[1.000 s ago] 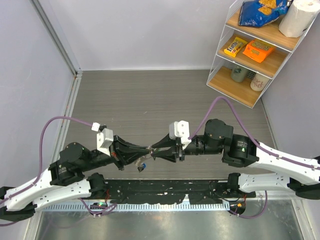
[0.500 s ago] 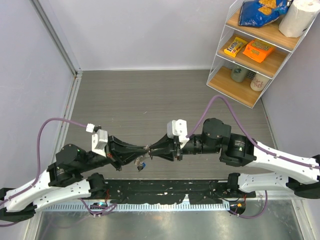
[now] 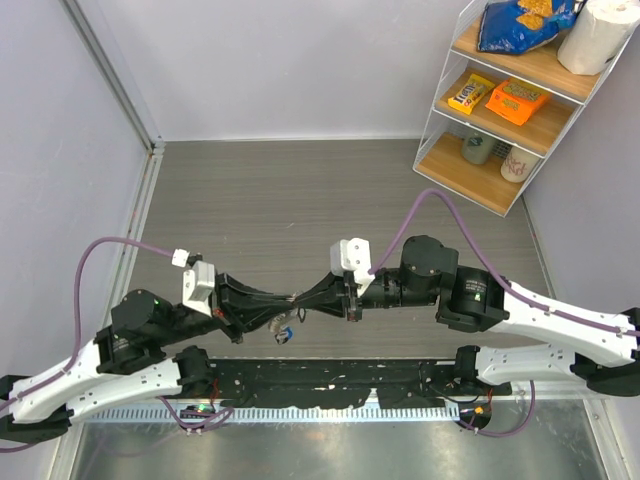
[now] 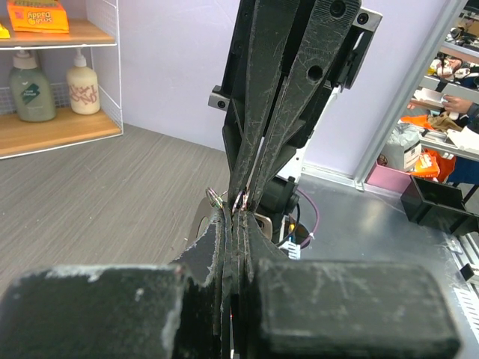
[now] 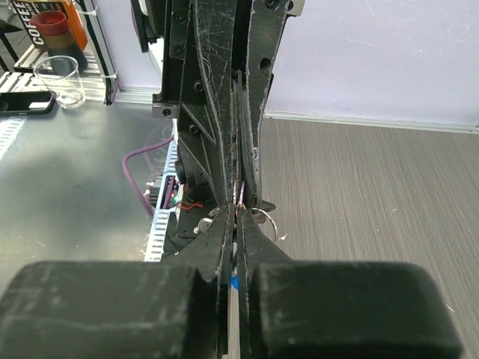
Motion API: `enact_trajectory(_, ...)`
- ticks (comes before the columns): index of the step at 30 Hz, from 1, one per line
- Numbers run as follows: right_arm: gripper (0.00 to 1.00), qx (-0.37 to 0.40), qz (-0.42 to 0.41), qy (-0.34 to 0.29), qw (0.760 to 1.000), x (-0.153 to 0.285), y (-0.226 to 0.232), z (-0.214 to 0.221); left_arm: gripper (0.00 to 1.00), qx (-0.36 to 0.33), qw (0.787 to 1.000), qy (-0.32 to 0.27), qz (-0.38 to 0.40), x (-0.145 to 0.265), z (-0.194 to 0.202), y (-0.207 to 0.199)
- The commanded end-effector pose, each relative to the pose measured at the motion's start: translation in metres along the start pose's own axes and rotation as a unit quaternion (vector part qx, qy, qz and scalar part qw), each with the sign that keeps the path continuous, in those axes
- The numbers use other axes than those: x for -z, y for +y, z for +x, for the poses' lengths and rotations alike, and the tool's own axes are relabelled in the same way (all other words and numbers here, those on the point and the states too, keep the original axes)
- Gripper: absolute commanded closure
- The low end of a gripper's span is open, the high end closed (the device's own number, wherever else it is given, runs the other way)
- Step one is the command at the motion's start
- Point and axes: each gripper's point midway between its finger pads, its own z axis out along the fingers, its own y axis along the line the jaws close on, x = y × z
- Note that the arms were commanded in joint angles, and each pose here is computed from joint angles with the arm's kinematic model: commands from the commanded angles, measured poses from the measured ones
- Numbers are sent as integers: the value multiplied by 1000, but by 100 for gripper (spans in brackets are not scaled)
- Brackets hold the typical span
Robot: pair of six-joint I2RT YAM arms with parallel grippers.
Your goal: Put the keys on the keyring
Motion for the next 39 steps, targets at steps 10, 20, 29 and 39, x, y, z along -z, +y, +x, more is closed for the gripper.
enact_trajectory(10, 95, -3, -8, -9, 1000, 10, 7, -29, 81, -16, 999, -22, 36, 11, -24, -17)
enact_trajectory(20, 95, -64, -19, 64, 996, 22, 17, -12, 58, -8, 997, 61, 45, 29, -10, -25)
enact_trajectory(29, 95, -112, -68, 101, 986, 25, 39, 0, 56, 5, 988, 126, 91, 19, 3, -41)
enact_trajectory(39, 95, -136, -78, 114, 981, 21, 44, 4, 57, 10, 982, 157, 109, 15, 14, -45)
